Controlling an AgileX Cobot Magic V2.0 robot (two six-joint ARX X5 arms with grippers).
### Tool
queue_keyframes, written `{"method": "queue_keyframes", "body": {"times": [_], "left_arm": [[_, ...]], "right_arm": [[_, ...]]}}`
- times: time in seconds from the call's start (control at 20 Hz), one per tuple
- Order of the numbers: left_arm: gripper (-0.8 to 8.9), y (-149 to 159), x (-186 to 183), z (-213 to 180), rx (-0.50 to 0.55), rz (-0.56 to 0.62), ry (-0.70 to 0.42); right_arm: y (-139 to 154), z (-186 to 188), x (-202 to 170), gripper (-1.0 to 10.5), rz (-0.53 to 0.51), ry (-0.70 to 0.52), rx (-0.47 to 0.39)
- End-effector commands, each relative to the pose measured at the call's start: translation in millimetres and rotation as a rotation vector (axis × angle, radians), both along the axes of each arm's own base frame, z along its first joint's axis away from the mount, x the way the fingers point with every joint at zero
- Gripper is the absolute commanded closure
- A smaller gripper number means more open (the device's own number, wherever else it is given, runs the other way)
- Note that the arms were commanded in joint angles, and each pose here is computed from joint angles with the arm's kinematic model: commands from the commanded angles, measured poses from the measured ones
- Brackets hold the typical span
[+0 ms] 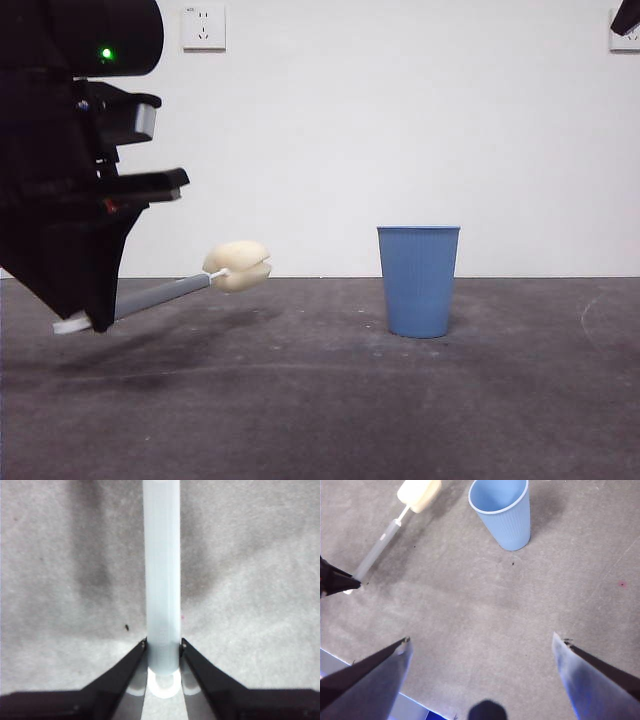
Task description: Pick up the cup brush,pick up the cup,insert the brush into the cup,clean the cup,put the cup brush back,put the cup back to the fixed position on the table
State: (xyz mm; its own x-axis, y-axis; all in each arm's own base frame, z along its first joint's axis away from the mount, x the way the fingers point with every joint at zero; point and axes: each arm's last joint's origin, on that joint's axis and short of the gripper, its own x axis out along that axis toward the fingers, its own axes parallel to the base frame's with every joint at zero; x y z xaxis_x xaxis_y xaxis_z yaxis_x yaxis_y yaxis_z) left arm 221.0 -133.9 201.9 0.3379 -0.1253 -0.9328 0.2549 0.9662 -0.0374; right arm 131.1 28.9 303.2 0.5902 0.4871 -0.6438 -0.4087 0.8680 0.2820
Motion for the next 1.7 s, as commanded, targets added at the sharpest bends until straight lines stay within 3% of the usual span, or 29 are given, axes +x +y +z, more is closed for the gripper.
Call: {"method": "queue_keyframes", "body": {"times": [0.05, 0.2, 0.35, 0.75, 1.2, 1.7], "left_arm": [[8.22, 0.3, -1.8, 12.1, -0.021, -0.031, -0.05], [8.22, 4.0, -10.1, 31.3, -0.097, -0.066, -0.108], [8.22, 10.9, -21.2, 49.1, -0.127, -0.072, -0.168], [8.22, 28.1, -48.5, 75.6, -0.146, -0.095, -0.237], [8.22, 29.9, -51.4, 79.1, -0.146, -0.114, -0.258], [8.22, 30.0, -51.6, 78.9, -0.143, -0.12, -0.257]], "right_arm": [[0.7, -0.9, 6.8, 4.7, -0.003, 0.004, 0.005], [7.0, -6.7, 28.8, 4.7, 0.067, -0.017, 0.055], [15.4, -19.6, 56.6, 4.7, 0.093, -0.046, 0.053], [44.1, -75.9, 121.8, 4.7, 0.171, 0.006, -0.009], [65.7, -121.1, 150.7, 4.7, 0.169, -0.016, -0.087], [74.0, -152.4, 176.1, 4.4, 0.168, -0.099, -0.074]]}}
